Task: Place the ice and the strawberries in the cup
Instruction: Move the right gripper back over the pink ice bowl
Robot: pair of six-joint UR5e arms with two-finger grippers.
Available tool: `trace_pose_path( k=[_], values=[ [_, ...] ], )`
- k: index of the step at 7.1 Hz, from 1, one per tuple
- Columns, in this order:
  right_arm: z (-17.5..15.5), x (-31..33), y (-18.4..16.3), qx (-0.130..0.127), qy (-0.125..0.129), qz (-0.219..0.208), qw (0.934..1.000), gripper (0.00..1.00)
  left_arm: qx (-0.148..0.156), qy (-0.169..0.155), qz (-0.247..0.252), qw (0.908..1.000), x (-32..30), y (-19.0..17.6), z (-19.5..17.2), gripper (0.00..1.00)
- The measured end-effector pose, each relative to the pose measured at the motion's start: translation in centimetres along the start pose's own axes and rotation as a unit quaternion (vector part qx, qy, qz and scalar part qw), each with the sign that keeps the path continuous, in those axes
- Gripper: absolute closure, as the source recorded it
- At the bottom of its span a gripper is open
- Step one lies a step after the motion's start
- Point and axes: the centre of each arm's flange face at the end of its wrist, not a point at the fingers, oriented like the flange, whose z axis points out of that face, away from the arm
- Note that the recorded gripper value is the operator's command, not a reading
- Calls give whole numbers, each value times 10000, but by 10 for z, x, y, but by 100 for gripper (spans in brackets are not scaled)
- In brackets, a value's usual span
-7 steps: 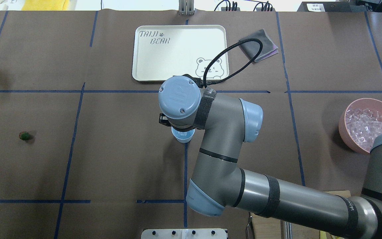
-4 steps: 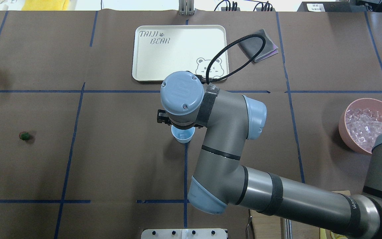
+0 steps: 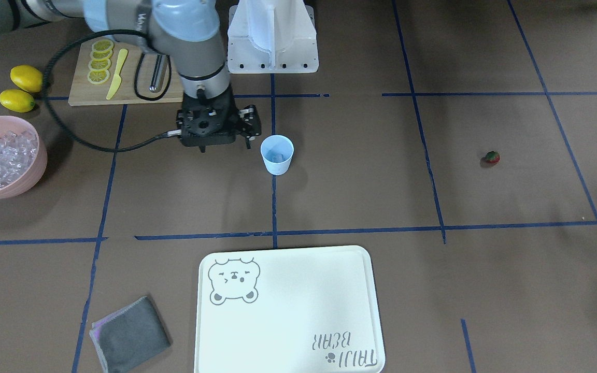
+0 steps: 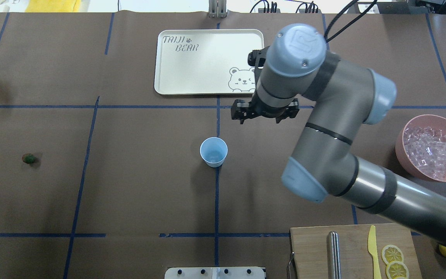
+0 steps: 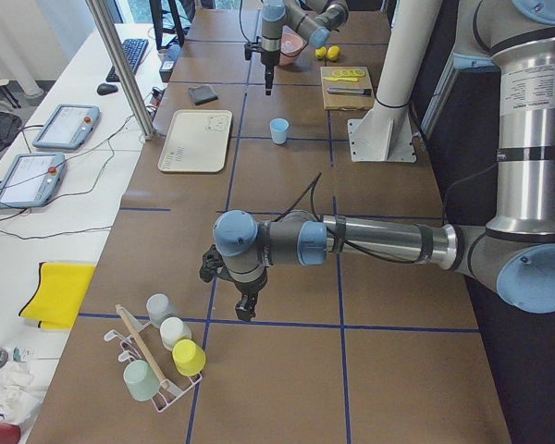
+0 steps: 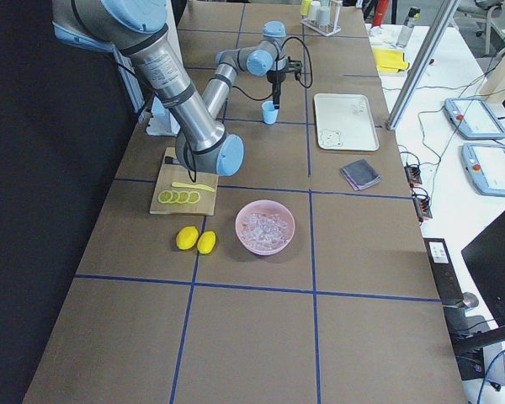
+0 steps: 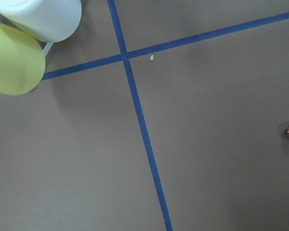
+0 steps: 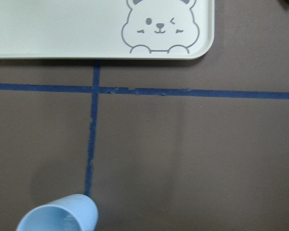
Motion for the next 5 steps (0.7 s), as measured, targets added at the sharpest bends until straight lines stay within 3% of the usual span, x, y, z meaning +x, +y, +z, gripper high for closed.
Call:
trace_pose_path(
  k=[3,5],
  values=[
    [-22,179,-25,-204,213,-918,9953,0,6,0,5,10000,0,0,0,0],
    [-43,292,-26,-388,181,-1423,9889,0,8,2,6,10000,1,0,-1,0]
  ],
)
